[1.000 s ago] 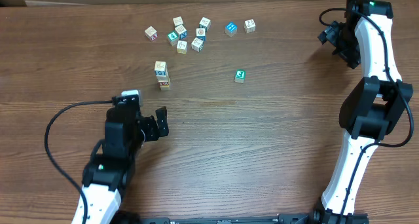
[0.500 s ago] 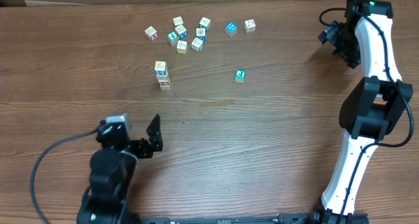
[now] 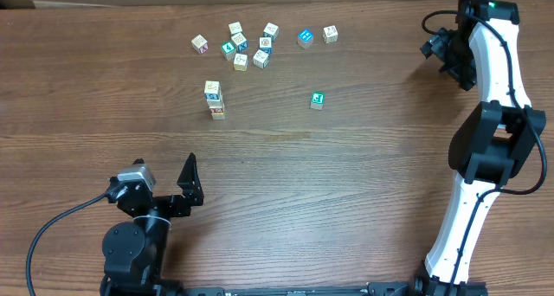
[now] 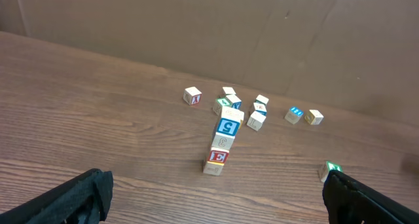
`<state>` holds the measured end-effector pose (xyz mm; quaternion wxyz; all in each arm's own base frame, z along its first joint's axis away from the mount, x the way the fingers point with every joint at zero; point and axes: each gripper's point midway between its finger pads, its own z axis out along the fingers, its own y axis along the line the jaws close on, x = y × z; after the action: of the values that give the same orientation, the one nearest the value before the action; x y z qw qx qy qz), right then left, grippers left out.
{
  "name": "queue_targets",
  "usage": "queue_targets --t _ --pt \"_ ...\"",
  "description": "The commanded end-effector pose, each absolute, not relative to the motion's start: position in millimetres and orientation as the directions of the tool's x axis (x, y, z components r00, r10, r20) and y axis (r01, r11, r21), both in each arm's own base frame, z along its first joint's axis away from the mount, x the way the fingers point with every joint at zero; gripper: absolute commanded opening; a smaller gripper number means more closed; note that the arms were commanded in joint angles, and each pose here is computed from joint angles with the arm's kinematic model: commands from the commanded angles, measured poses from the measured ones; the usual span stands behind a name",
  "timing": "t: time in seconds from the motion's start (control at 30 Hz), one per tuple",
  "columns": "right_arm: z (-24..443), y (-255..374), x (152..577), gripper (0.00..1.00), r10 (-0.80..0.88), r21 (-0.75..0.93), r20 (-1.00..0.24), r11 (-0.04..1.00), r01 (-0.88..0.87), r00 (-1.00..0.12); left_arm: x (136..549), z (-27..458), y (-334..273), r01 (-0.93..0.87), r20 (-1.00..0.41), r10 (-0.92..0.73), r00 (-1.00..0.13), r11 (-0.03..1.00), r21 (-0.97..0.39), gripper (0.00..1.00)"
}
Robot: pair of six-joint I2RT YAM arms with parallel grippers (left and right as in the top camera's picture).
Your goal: Form a tower
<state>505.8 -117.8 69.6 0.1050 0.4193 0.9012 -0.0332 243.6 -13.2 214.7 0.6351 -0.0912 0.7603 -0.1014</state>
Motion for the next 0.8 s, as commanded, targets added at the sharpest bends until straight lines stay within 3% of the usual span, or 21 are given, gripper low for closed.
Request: queue_targets --t 0.0,0.3,0.6,0.77 --pt "97 -120 509 1.0 0.747 0.063 -0.263 0.645 0.762 -0.611 243 211 -11 -0.023 -0.946 -0.274 -0.175 0.961 -0.274 1.0" --pt "97 -120 509 1.0 0.747 0.062 -0.263 0.645 0.762 -0.611 236 227 -8 -0.008 -0.954 -0.281 -0.1 0.959 -0.282 1.0" --pt "97 -120 509 1.0 0.747 0.062 -0.263 0.645 0.762 -0.611 229 239 13 -0.047 -0.954 -0.286 0.087 0.956 -0.291 0.99" --pt "97 -120 509 1.0 0.747 0.062 -0.263 0.645 0.762 -0.611 233 226 11 -0.045 -0.956 -0.287 0.062 0.956 -0.29 1.0"
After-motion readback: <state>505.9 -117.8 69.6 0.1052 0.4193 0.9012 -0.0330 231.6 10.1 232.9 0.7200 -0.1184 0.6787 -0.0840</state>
